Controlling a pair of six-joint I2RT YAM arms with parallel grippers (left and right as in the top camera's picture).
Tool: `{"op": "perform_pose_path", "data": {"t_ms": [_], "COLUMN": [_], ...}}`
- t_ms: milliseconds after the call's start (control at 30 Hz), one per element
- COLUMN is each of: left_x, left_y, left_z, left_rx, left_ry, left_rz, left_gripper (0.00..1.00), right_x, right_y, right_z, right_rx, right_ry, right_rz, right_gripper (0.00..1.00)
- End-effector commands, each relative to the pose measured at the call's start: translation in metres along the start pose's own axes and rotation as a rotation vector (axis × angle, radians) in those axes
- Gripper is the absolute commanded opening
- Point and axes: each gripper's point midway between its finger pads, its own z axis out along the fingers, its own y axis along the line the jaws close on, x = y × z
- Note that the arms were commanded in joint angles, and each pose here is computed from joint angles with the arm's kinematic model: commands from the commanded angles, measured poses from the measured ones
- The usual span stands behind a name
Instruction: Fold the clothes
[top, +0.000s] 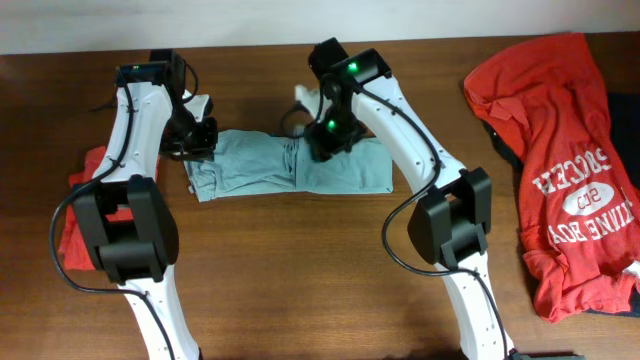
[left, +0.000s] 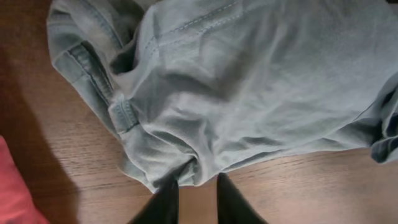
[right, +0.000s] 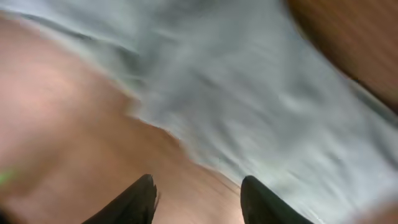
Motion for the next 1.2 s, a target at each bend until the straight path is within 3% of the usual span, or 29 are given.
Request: {"op": "perform_pose_path", "data": {"t_ms": [0, 67, 133, 367, 733, 1167], "left_x": [-0.007, -0.011, -0.019, -0.026, -0.010, 0.004], "left_y": [0.008, 0.016, 0.019, 0.020, 0.029, 0.040], "left_z": [-0.013, -0.013, -0.013, -0.006, 0.049, 0.077], "left_rx": [-0.047, -0.088, -0.094, -0.088, -0.073, -0.086], "left_ry": [-0.049, -0.065, -0.095, -0.111, 0.046, 0.078], "left_rz": [-0.003, -0.005, -0.007, -0.004, -0.028, -0.070], "left_gripper": [0.45, 0.68, 0.76, 0.80, 0.80, 0.80], "right_x": [0.018, 0.026, 0.034, 0.049, 0.056, 0.062], "right_y": [-0.079, -0.094, -0.105, -0.122, -0.133, -0.141], "right_z": [-0.019, -0.028, -0.033, -0.036, -0.039, -0.042], "right_rx": [0.311, 0.333, 0.326, 0.291, 0.293, 0.288], "right_ry": [0.035, 0.045, 0.060, 0.092, 0.104, 0.113], "right_rz": [0.192, 0.225, 0.256, 0.315, 0.332, 0.355], "right_gripper": [0.50, 0.51, 0.51, 0.52, 0.52, 0.52]}}
